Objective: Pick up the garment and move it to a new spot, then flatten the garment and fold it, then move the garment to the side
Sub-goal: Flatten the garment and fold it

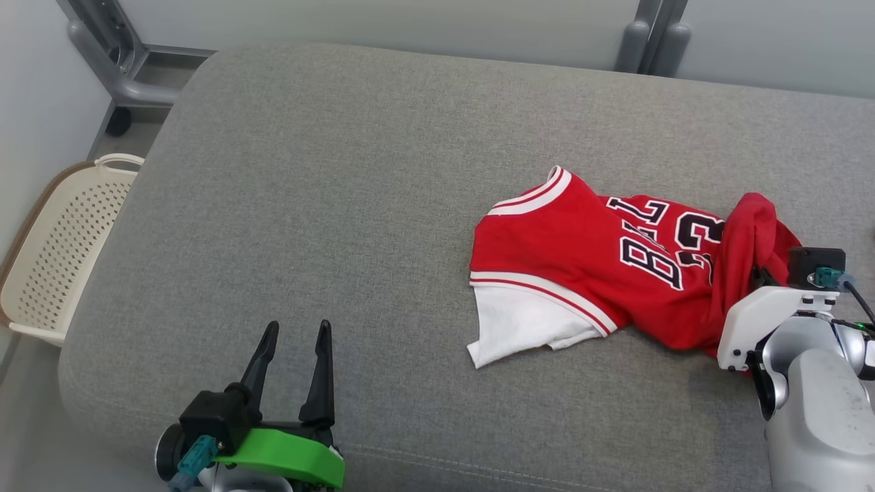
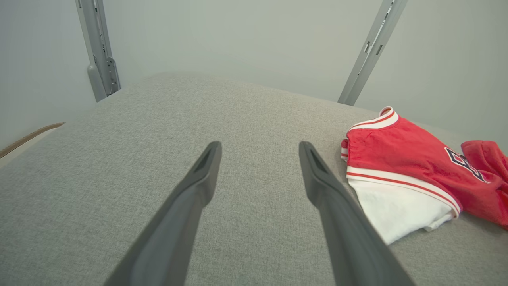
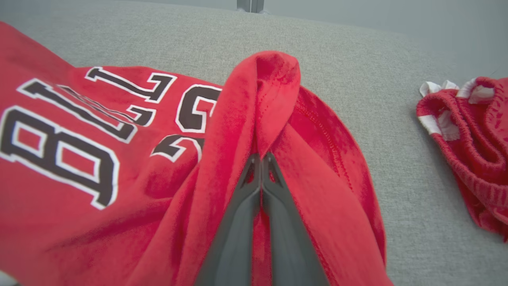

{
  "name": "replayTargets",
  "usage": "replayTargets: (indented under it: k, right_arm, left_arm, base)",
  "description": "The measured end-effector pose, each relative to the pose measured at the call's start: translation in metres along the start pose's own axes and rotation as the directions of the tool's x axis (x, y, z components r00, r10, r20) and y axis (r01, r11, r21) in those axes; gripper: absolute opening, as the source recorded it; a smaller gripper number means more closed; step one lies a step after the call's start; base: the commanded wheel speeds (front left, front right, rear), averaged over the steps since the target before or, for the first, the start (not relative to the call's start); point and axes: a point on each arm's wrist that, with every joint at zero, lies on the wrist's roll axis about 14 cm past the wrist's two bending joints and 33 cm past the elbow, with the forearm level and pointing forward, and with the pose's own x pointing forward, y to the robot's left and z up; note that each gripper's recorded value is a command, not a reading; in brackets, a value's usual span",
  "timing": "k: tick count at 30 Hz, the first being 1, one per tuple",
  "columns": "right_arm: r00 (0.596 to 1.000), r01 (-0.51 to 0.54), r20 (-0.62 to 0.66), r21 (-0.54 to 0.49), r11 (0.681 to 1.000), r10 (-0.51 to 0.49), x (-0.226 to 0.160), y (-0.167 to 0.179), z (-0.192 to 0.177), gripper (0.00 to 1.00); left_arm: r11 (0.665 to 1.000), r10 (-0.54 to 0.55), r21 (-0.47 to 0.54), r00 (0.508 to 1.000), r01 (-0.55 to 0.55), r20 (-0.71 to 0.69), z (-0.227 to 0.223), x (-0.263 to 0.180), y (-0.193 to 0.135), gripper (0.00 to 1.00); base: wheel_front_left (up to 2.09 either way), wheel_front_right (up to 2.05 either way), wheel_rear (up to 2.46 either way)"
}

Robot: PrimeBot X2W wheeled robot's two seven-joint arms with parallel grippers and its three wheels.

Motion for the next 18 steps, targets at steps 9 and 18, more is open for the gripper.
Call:
replayTargets:
  k: [9, 18]
  right_arm:
    - [1.000, -0.005, -0.027, 0.088, 0.996, 0.008, -0.044, -0.011, -0.009, 0.00]
    - [0.995, -0.005, -0.101, 0.140, 0.990, 0.020, -0.114, -0.025, -0.020, 0.00]
  left_arm:
    - [1.000, -0.019, -0.003, 1.000, 0.019, 0.014, 0.004, 0.001, -0.006, 1.00]
    - [0.998, -0.070, -0.008, 0.998, 0.070, 0.005, 0.000, 0.008, -0.022, 1.00]
  base:
    - [0.00, 0.00, 0.00]
    - [0.00, 0.00, 0.00]
